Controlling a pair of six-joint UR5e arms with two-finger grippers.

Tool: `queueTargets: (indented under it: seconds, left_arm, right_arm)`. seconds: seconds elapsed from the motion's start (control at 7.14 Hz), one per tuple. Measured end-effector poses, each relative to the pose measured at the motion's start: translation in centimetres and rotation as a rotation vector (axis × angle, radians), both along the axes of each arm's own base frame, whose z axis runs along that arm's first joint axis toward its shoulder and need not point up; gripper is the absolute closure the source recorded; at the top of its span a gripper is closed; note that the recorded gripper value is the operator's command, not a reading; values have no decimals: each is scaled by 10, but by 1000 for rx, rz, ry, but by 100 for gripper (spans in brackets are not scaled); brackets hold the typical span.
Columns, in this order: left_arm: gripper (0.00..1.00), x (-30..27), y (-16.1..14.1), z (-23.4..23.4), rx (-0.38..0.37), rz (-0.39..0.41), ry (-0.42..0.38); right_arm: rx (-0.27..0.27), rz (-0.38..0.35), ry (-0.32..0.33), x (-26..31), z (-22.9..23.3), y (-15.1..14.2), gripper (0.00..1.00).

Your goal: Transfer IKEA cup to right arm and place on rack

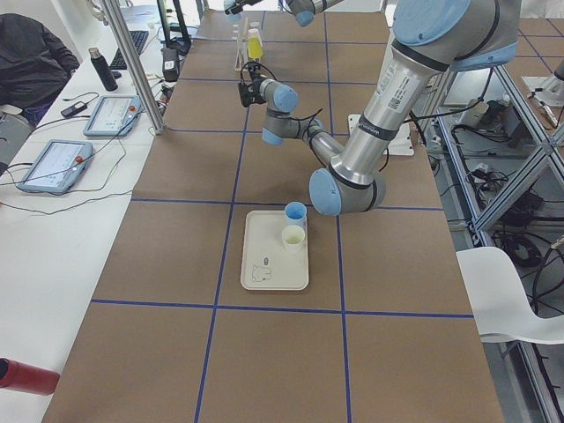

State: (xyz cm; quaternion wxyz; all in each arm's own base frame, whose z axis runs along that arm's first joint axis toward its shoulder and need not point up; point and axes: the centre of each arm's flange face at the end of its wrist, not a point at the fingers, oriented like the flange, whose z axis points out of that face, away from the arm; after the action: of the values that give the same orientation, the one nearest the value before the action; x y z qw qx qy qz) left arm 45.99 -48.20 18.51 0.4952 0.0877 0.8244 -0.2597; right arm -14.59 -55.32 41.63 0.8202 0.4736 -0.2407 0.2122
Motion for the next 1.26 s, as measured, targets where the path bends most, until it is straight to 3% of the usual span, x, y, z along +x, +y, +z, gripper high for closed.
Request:
queueTargets:
  seconds: [0.56, 0.84, 1.26]
  left_arm:
    - [1, 1, 1, 1, 0, 6, -4]
    - [1, 2, 2, 1, 1, 8, -3]
    - [1, 2, 2, 1, 2, 10, -2]
  right_arm:
    - [33, -65, -27, 49, 118, -39, 100]
    - [31, -82, -30, 57, 132, -58, 100]
    - [20, -102, 5, 59, 145, -60, 100]
